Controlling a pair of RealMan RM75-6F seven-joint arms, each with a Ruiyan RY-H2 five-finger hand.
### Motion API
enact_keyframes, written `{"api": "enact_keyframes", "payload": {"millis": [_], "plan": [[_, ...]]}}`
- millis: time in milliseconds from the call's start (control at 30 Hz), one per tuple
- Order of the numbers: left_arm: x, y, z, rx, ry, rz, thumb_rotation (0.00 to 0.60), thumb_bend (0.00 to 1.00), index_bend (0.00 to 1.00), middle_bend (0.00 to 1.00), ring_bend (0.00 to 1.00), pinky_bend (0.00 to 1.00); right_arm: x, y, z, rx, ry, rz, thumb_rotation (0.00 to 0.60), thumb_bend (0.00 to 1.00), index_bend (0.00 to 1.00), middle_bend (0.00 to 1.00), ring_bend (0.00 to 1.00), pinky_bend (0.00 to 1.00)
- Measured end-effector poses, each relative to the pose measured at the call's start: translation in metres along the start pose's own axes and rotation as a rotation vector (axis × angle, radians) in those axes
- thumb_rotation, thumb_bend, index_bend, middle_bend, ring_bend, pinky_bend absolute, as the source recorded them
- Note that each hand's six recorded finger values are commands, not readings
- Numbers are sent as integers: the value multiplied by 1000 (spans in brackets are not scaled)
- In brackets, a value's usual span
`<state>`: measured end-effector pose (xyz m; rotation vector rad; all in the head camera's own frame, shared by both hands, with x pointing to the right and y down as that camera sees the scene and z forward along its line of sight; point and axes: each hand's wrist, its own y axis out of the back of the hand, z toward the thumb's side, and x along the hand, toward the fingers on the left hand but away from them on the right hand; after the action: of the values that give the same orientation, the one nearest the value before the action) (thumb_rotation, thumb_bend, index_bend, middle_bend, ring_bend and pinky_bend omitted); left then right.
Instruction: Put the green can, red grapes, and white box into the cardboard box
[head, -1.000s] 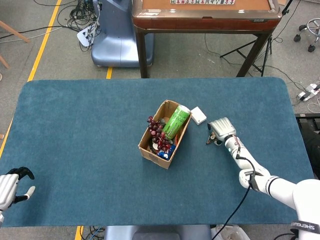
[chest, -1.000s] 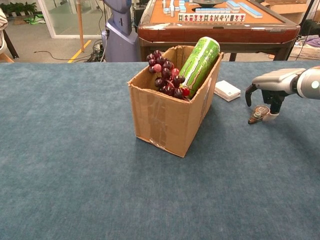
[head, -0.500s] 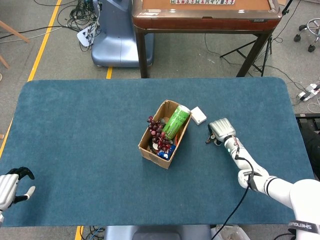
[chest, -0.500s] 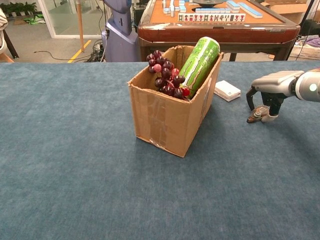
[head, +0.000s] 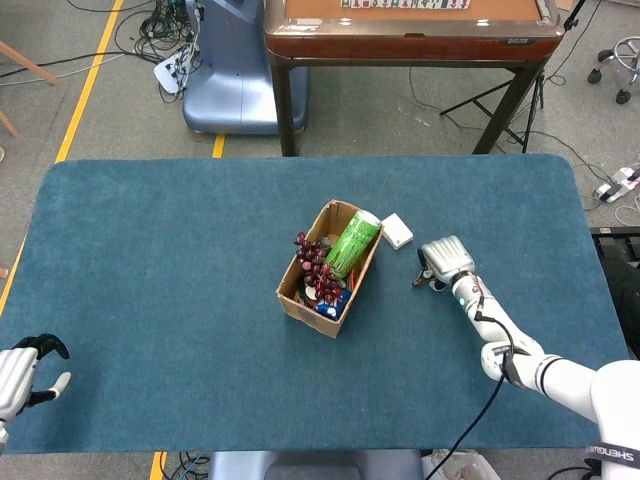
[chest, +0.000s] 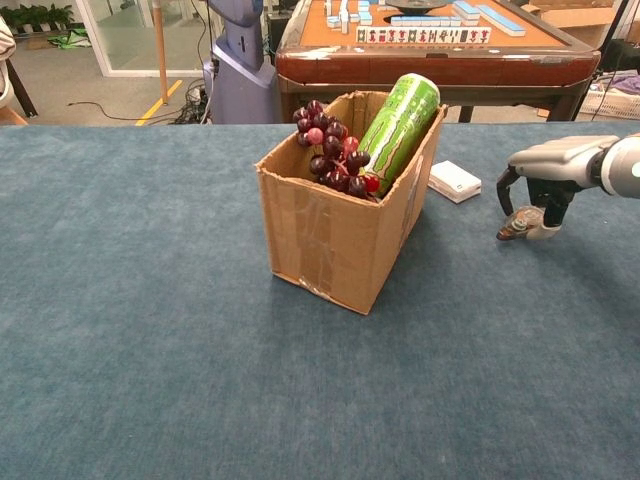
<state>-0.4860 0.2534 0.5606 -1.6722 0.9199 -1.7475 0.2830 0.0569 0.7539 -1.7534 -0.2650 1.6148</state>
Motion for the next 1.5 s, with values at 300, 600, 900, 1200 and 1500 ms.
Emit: {"api": "enact_keyframes", "payload": {"millis": [300, 600, 900, 1200, 1500], "plan": [[1, -1, 0, 4, 1, -3, 600, 284, 468, 360, 315, 534, 40, 36, 6, -20, 64, -106, 600, 289, 590, 1000, 1000, 1000], [-1, -1, 2, 6, -7, 2, 600, 284, 468, 360, 314, 534, 112, 96, 29, -48, 165, -286, 600, 289, 591, 1000, 1000, 1000], [-1, 0, 2, -1, -10, 5, 600, 284, 468, 360, 314, 534, 140, 153, 57, -72, 226, -445, 600, 289, 597, 1000, 1000, 1000], [-3, 2, 3, -7, -20, 7, 600, 284, 468, 360, 314, 534, 109, 165, 105, -163, 261, -443, 600, 289, 597, 1000, 1000, 1000], [-5, 4, 2, -20, -24, 9, 600, 284, 468, 360, 315, 534, 77, 166, 154, -229, 328, -447, 600, 0, 306, 1000, 1000, 1000]]}}
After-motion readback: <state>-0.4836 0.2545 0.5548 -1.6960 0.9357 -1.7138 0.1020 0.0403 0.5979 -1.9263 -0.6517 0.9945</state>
